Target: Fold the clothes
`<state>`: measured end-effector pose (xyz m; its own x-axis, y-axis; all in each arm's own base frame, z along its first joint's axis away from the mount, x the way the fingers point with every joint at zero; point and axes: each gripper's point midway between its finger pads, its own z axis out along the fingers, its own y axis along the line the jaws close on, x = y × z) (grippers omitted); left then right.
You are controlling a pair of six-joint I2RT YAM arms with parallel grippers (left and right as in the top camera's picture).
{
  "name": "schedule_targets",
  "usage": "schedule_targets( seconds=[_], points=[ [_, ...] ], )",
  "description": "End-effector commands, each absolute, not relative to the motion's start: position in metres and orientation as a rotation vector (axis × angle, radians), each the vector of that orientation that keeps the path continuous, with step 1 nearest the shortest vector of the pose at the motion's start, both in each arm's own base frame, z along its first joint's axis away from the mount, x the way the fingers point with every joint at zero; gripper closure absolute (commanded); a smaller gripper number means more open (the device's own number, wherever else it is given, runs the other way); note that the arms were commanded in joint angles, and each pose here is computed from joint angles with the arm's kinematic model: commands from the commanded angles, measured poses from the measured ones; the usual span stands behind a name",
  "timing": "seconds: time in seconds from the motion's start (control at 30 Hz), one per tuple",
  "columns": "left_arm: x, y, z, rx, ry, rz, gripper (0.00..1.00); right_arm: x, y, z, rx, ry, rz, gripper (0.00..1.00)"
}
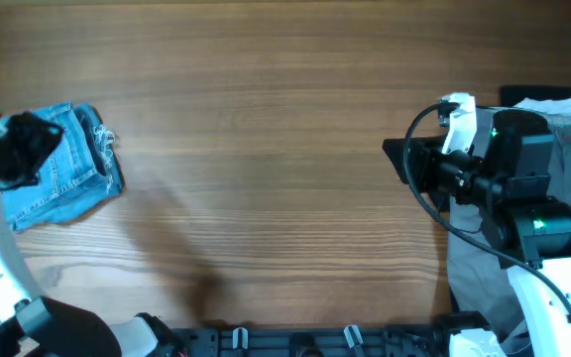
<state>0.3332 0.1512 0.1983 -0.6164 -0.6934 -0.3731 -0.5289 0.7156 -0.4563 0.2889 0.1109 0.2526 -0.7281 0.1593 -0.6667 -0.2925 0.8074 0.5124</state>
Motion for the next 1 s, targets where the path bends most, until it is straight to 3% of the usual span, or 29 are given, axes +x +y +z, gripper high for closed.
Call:
schedule_targets(
  seconds=[0.0, 0.17, 0.23, 0.27, 0.3, 0.43, 0.73, 0.87, 0.97],
  points=[
    [0.339, 0.063, 0.255, -0.369, 2.358, -0.554, 0.38, 0.287, 0.110, 0.293, -0.218, 2.124, 0.718, 0.65],
    [0.305, -0.012, 0.302, 0.035, 2.304, -0.323, 0.20, 0.268, 0.109, 0.354, -0.277, 1.949, 0.679, 0.53],
    [0.286, -0.024, 0.316, 0.086, 2.268, -0.241, 0.00, 0.257, 0.108, 0.368, -0.288, 1.900, 0.670, 0.45],
    [0.275, -0.030, 0.323, 0.118, 2.248, -0.213, 0.00, 0.251, 0.107, 0.373, -0.292, 1.882, 0.667, 0.32],
    [0.264, -0.035, 0.329, 0.147, 2.230, -0.199, 0.00, 0.245, 0.107, 0.375, -0.294, 1.873, 0.666, 0.02],
    [0.224, -0.048, 0.328, 0.213, 2.249, -0.229, 0.00, 0.229, 0.106, 0.366, -0.280, 1.920, 0.677, 0.00],
    [0.216, -0.048, 0.334, 0.218, 2.220, -0.232, 0.00, 0.225, 0.105, 0.359, -0.218, 1.965, 0.719, 0.00],
    [0.216, -0.048, 0.334, 0.218, 2.220, -0.232, 0.00, 0.225, 0.105, 0.356, 0.196, 2.045, 0.972, 0.00],
    [0.216, -0.048, 0.334, 0.217, 2.220, -0.232, 0.00, 0.231, 0.093, 0.351, 0.327, 2.047, 0.934, 0.00]
  ],
)
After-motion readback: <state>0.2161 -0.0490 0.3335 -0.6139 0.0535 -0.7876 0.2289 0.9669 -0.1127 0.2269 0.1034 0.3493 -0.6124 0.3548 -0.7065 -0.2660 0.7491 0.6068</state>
